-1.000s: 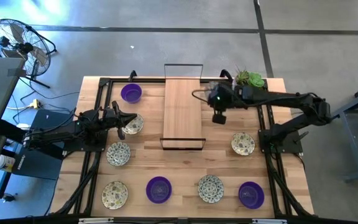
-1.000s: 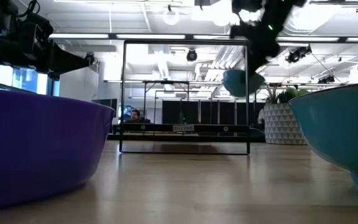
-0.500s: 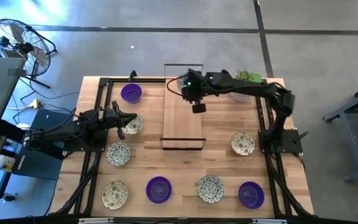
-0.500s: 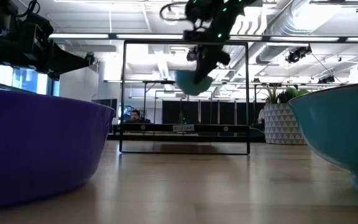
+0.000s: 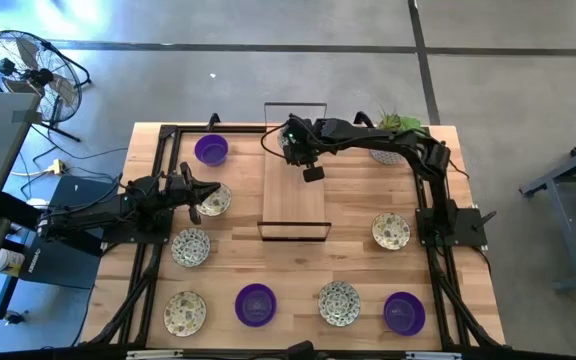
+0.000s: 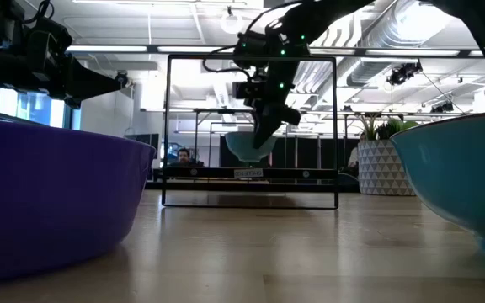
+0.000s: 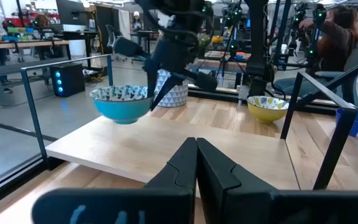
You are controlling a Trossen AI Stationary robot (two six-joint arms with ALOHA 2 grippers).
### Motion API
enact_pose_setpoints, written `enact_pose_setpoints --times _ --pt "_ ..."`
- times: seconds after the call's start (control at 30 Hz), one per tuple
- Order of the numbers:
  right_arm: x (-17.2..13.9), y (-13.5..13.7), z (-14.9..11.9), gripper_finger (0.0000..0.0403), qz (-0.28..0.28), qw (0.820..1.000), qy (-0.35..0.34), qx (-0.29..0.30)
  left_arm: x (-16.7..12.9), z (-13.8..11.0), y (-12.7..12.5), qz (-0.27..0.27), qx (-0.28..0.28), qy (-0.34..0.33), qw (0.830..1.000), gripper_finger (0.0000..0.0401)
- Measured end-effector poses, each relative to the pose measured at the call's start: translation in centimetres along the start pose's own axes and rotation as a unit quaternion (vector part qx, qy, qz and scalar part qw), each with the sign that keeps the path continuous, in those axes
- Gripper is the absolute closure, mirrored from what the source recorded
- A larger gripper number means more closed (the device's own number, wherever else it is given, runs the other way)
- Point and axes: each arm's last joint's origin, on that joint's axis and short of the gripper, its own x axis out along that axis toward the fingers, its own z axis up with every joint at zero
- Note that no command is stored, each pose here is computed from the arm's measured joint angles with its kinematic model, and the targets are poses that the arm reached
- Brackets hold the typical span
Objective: Pick & Place Mini bowls
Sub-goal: Put the top right blue patterned bowl on the shelf
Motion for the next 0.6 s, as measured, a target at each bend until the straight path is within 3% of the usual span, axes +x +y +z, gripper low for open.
enact_pose_setpoints --times 0.6 --pt "1.7 -1.1 -0.8 0.0385 -0.006 1.0 -0.004 0.002 0.0 0.0 0.0 0.0 0.0 0.0 1.0 0.0401"
